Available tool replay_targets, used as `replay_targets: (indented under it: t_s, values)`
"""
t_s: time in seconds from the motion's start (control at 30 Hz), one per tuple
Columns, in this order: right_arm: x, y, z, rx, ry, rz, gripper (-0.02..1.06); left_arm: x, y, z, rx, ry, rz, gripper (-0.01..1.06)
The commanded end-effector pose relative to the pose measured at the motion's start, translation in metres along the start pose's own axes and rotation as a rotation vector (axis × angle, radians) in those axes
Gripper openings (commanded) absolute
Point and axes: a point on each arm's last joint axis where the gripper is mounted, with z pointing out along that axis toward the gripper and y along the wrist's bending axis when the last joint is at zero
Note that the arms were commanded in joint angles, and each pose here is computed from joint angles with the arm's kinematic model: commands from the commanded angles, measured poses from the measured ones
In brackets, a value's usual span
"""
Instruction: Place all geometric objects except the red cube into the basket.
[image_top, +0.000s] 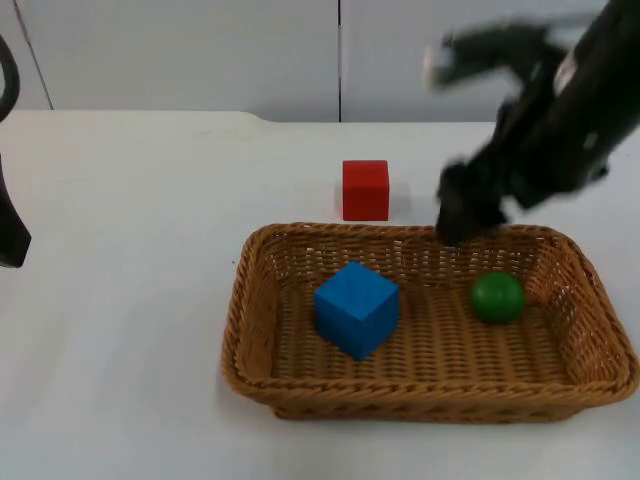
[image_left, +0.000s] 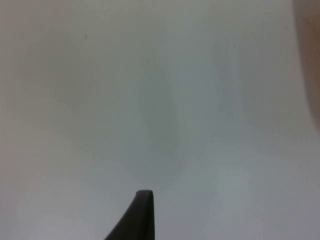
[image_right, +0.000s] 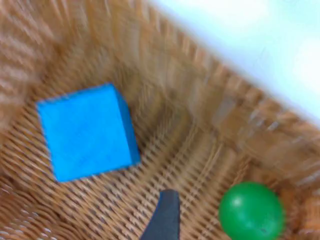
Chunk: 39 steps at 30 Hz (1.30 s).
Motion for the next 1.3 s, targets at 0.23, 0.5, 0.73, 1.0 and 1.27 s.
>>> replay_targets:
  t_s: [0.23, 0.5, 0.73, 1.0, 1.27]
  values:
    - [-0.008, 0.004, -0.124, 0.016, -0.277, -0.025, 0.75, 0.001, 0.001, -0.001, -0.004, -0.007, 0.003, 1.05]
    - [0.003, 0.005, -0.171, 0.022, -0.368, -0.032, 1.05, 0.001, 0.001, -0.001, -0.004, -0.007, 0.003, 1.05]
    - [0.025, 0.007, -0.212, 0.029, -0.471, -0.033, 1.05, 0.003, 0.0, -0.004, 0.004, -0.005, -0.003, 1.05]
    - [0.1, 0.012, -0.253, 0.038, -0.595, -0.035, 1.05, 0.016, -0.009, -0.054, 0.039, -0.204, 0.046, 1.05]
    - [0.186, 0.017, -0.271, 0.043, -0.687, -0.038, 1.05, 0.056, -0.015, -0.117, 0.036, -0.464, 0.091, 1.05]
